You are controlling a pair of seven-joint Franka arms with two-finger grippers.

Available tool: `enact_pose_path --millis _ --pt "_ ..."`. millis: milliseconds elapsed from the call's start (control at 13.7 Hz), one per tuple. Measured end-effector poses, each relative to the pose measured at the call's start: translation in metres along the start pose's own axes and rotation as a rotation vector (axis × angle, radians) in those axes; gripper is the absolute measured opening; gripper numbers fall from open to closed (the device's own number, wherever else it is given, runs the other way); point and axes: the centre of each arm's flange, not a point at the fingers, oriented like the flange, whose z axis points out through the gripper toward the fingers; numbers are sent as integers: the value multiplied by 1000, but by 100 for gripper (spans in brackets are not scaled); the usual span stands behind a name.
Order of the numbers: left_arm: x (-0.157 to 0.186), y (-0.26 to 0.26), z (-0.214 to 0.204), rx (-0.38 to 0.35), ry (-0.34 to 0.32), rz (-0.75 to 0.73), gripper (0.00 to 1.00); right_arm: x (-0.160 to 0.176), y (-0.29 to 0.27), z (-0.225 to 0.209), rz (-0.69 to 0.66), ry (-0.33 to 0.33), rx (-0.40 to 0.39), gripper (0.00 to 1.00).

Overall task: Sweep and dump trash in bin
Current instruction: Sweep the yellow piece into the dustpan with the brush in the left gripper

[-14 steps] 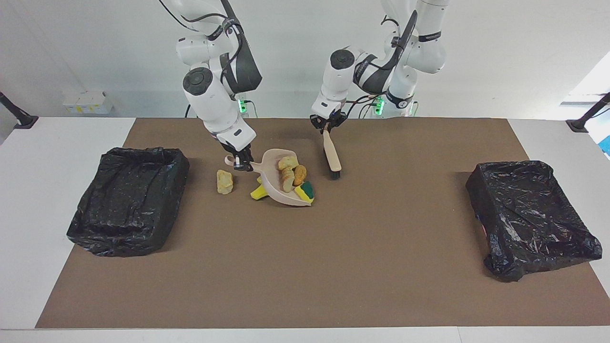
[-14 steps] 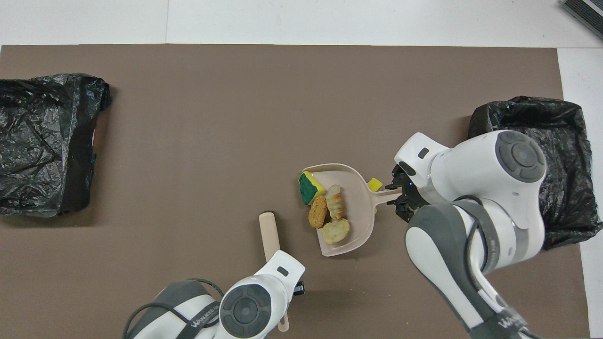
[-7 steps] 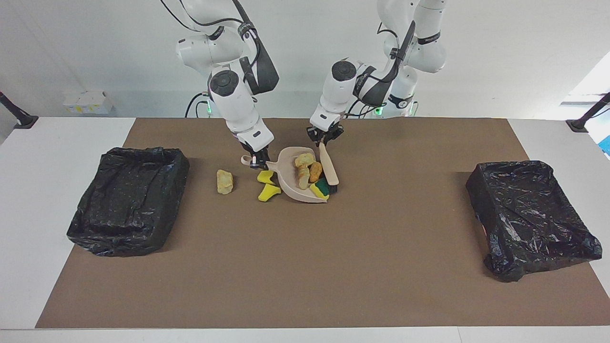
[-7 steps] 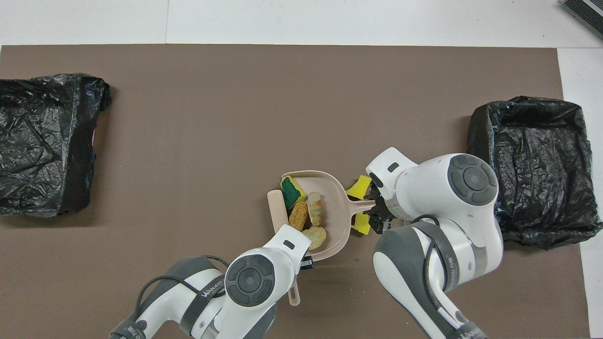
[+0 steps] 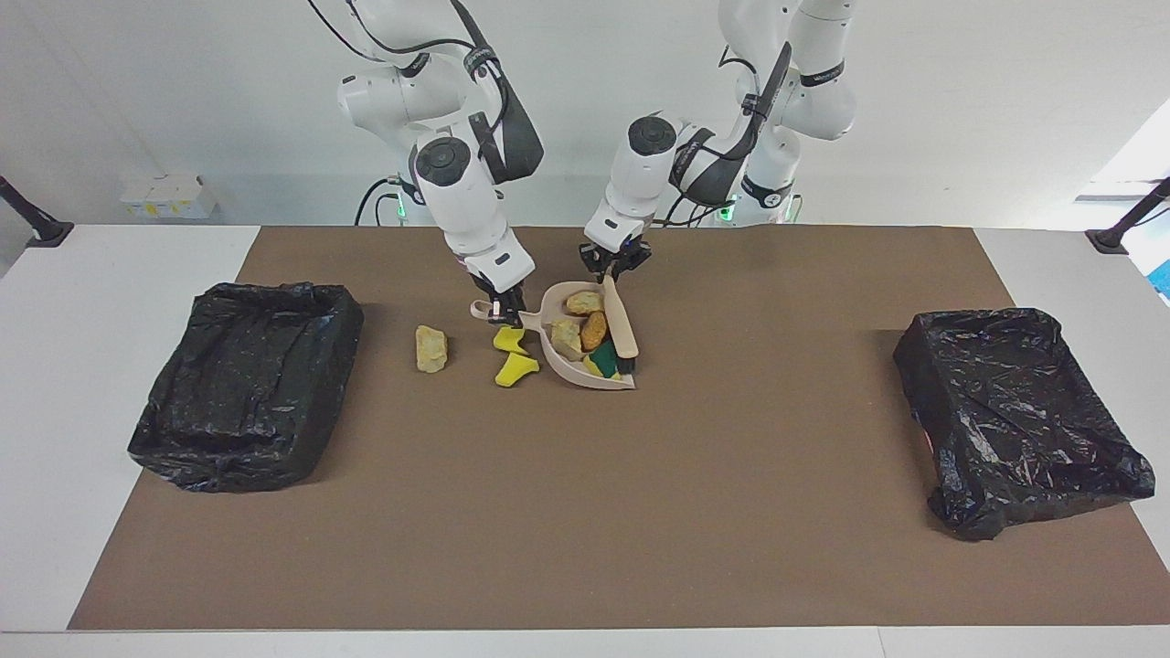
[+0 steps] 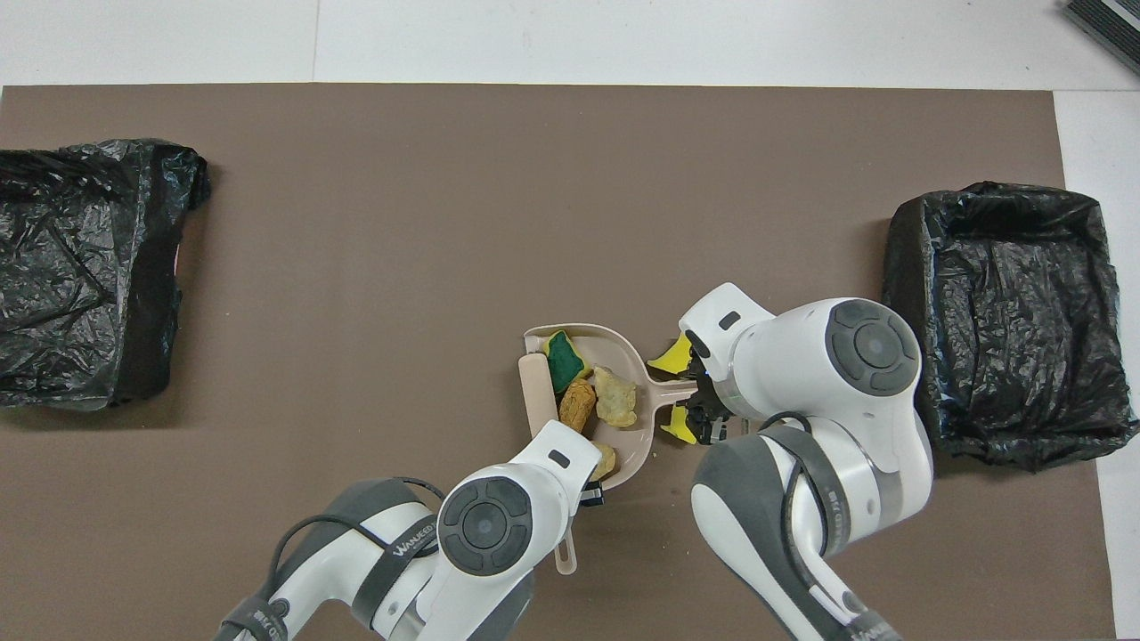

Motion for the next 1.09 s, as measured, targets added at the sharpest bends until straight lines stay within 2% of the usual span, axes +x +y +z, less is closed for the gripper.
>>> enact_pose_path --millis 291,437,1020,1093 --pt "0 1 0 -1 0 2 26 1 -3 6 -33 -66 -15 33" --pt "-1 1 0 -1 0 3 26 -2 -4 15 17 -95 -12 33" --pt "-1 1 0 0 -1 4 26 -10 -1 24 57 -161 -33 33" --pt "-1 1 1 1 -1 4 26 -11 0 24 55 -167 -41 37"
